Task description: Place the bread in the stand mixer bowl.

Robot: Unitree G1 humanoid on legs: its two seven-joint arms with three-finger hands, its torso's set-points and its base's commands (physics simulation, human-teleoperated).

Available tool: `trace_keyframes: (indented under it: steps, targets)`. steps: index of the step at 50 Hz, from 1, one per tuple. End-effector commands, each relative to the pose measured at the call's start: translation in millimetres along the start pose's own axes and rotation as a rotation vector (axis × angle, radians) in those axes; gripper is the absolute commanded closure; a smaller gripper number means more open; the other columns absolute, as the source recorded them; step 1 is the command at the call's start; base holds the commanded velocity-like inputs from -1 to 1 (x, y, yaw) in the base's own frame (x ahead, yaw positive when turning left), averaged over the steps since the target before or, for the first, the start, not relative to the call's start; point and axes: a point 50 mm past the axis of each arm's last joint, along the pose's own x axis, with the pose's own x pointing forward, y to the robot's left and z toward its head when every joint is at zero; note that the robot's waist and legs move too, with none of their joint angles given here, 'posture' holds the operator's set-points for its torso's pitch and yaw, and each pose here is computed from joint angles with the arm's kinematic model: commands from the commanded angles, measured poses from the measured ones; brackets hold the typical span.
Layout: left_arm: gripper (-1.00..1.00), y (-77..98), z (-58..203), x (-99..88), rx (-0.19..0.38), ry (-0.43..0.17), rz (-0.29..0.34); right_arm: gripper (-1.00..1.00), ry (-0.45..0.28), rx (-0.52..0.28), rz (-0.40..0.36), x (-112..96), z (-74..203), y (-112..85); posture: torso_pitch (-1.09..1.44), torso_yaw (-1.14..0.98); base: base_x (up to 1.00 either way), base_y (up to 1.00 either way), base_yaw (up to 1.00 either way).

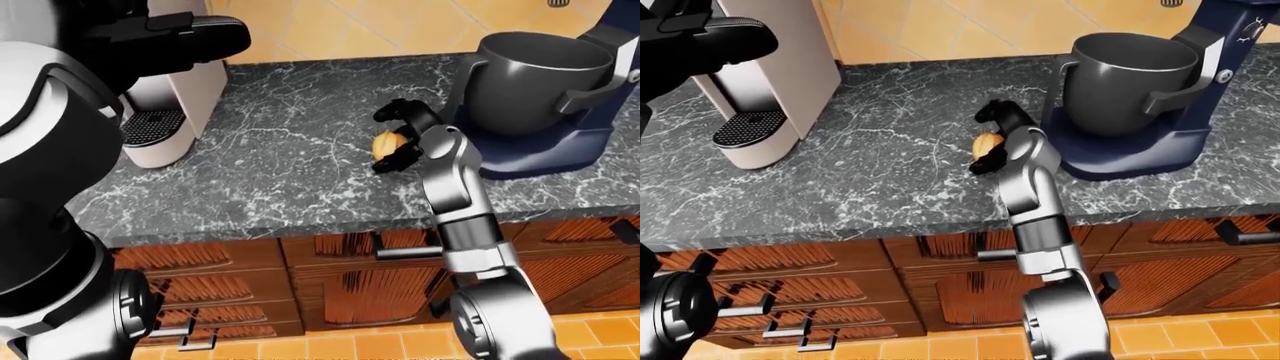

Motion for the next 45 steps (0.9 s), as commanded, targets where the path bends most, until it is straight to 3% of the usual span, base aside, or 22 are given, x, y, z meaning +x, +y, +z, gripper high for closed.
trace_keyframes:
  steps: [1,6,7,26,45]
  targets:
    - [-1.0,1.2,13.2,-2.4,-0.018,-0.065,0.006,-0.28,-0.035,-0.01,-0.052,-4.0,11.1,-12.5,0.0,0.0,0.0,0.0,0.0]
    - [-1.0,0.9,13.3,-2.4,-0.018,-0.065,0.005,-0.13,-0.043,-0.013,-0.059,-6.9,14.2,-14.2,0.0,0.0,0.0,0.0,0.0]
    - [-1.0,0.9,13.6,-2.5,-0.018,-0.065,0.006,0.02,-0.045,-0.012,-0.063,-8.0,15.2,-15.5,0.0,0.0,0.0,0.0,0.0]
    - [-1.0,1.3,14.6,-3.2,-0.019,-0.066,0.006,0.98,-0.085,-0.017,-0.089,-19.9,27.1,-20.3,0.0,0.0,0.0,0.0,0.0]
    - [-1.0,1.5,14.8,-3.4,-0.018,-0.066,0.006,1.0,-0.279,0.004,-0.189,-72.8,75.5,-43.5,0.0,0.0,0.0,0.0,0.0]
